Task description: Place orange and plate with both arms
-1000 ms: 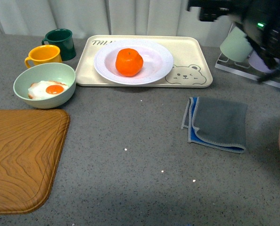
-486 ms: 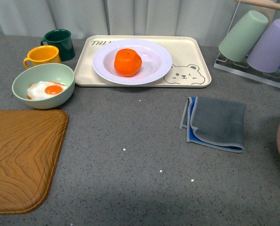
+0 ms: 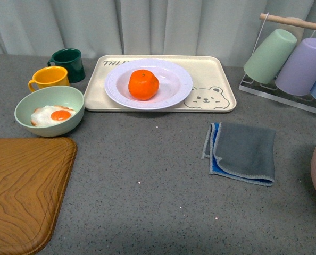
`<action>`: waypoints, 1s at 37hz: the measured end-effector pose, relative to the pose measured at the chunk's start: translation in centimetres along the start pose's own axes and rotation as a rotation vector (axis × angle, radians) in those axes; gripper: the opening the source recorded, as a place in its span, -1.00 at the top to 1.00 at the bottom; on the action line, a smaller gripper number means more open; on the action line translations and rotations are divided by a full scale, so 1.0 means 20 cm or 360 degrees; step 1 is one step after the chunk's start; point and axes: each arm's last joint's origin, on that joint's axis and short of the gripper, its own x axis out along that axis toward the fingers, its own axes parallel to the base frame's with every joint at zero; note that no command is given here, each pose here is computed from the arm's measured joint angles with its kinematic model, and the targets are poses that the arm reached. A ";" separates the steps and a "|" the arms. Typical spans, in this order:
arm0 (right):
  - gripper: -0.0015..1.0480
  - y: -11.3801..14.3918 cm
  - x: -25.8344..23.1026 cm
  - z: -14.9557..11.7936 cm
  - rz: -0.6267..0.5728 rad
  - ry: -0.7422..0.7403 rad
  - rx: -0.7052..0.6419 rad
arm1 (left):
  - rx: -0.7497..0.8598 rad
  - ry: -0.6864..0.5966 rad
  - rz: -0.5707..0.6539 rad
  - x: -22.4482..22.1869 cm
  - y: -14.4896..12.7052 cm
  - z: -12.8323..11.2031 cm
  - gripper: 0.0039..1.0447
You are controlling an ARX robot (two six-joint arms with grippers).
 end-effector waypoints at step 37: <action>0.98 0.00 -0.32 0.02 0.0009 -0.0036 0.0000 | 0.0000 0.0000 0.0000 0.00 0.00 0.00 -0.88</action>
